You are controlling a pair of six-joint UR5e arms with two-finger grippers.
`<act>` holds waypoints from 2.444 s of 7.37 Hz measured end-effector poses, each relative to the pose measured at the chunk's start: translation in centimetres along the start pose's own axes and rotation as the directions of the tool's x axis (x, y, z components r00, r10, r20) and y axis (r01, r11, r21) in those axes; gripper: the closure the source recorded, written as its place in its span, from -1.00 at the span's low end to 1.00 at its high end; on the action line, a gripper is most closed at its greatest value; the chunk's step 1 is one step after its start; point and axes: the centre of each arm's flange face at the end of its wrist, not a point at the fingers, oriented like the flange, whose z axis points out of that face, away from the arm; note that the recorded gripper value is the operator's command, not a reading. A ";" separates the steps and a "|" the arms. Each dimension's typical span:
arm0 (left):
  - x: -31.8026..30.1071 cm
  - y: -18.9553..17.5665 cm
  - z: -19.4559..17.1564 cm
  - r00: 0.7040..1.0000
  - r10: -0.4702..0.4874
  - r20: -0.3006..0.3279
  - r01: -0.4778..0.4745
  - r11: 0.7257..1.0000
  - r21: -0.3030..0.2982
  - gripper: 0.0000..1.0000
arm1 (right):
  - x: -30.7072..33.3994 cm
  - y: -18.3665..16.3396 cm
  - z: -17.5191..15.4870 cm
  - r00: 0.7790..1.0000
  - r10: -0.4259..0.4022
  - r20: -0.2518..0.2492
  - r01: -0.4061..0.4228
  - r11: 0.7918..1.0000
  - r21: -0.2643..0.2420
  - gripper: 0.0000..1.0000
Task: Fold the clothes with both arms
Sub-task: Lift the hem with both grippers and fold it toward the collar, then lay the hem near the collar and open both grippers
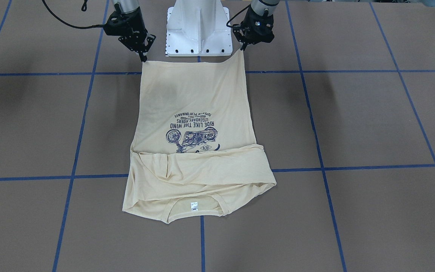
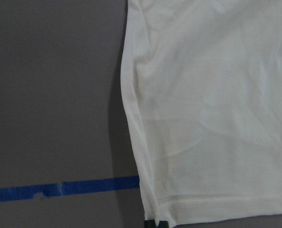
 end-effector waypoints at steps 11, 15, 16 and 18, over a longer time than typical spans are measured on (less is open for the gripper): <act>-1.0 -16.1 -10.9 0.996 -0.053 0.066 0.034 0.962 0.272 1.00 | -7.9 -21.9 -5.6 0.997 0.075 0.008 -0.075 0.994 0.074 1.00; -2.2 -23.3 -4.9 0.981 -0.091 0.172 0.023 0.933 0.360 1.00 | -10.7 -28.3 2.2 0.994 0.103 0.025 -0.105 0.985 0.134 1.00; -3.3 -24.9 -2.3 0.976 -0.098 0.194 0.020 0.928 0.372 1.00 | -10.7 -29.2 4.7 0.994 0.105 0.019 -0.107 0.985 0.138 1.00; -5.3 -26.8 1.2 0.970 -0.107 0.217 0.014 0.921 0.390 0.84 | -10.9 -30.3 8.5 0.994 0.110 0.000 -0.109 0.984 0.141 0.77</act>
